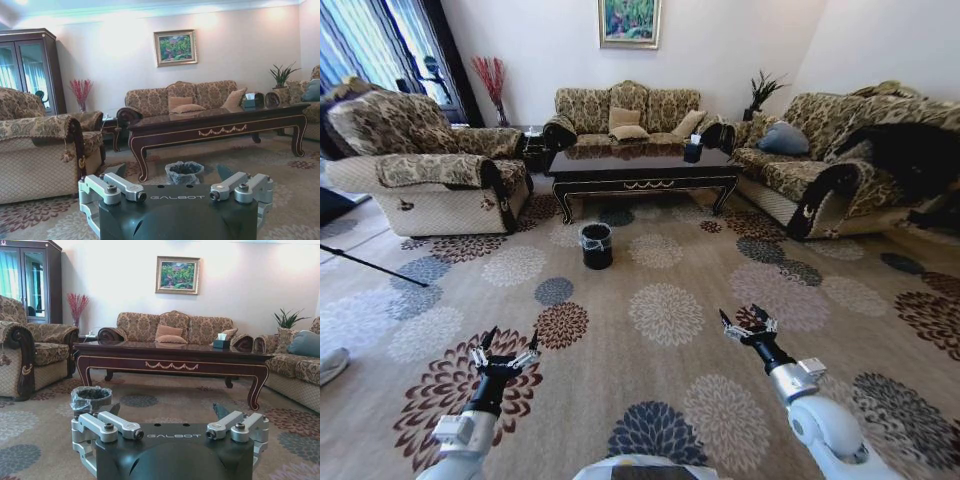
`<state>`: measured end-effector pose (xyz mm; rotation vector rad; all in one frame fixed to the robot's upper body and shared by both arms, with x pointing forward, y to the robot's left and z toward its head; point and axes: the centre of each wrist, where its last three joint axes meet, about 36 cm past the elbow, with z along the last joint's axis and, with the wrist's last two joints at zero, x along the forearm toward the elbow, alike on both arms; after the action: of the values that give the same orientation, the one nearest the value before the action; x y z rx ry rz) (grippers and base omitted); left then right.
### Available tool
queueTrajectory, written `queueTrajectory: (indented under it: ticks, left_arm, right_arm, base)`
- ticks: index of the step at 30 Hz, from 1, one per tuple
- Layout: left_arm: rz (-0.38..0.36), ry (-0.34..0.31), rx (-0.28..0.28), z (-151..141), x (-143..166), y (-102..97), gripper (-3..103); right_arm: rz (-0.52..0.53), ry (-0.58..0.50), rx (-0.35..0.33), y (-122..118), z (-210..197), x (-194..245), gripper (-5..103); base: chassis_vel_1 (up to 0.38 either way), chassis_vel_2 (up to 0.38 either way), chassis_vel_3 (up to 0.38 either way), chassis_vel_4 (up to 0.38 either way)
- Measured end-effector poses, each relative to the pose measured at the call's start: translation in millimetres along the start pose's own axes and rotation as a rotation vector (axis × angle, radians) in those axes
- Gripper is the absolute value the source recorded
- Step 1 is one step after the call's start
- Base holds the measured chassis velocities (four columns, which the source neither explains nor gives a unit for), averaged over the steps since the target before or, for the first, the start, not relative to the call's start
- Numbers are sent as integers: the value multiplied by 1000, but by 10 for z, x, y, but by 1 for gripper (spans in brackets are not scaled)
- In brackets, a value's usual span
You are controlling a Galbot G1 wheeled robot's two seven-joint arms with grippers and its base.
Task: Move to the front of the table and pick up the trash from the floor, then place it into the trash bin.
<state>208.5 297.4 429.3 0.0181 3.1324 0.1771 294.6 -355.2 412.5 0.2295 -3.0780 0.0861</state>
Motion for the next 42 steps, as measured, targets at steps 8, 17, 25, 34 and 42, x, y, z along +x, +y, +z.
queueTrajectory:
  ticks: [8,17,25,34,42]
  left_arm:
    - [0,0,0,0,0,0,100]
    - [0,0,0,0,0,0,100]
    - [0,0,0,0,0,0,100]
    - [0,0,0,0,0,0,100]
    - [0,0,0,0,0,0,100]
  right_arm:
    - [0,0,0,0,0,0,100]
    - [0,0,0,0,0,0,100]
    - [0,0,0,0,0,0,100]
    - [0,0,0,0,0,0,100]
    - [0,0,0,0,0,0,100]
  base:
    - [0,0,0,0]
    - [0,0,0,0]
    - [0,0,0,0]
    - [0,0,0,0]
    - [0,0,0,0]
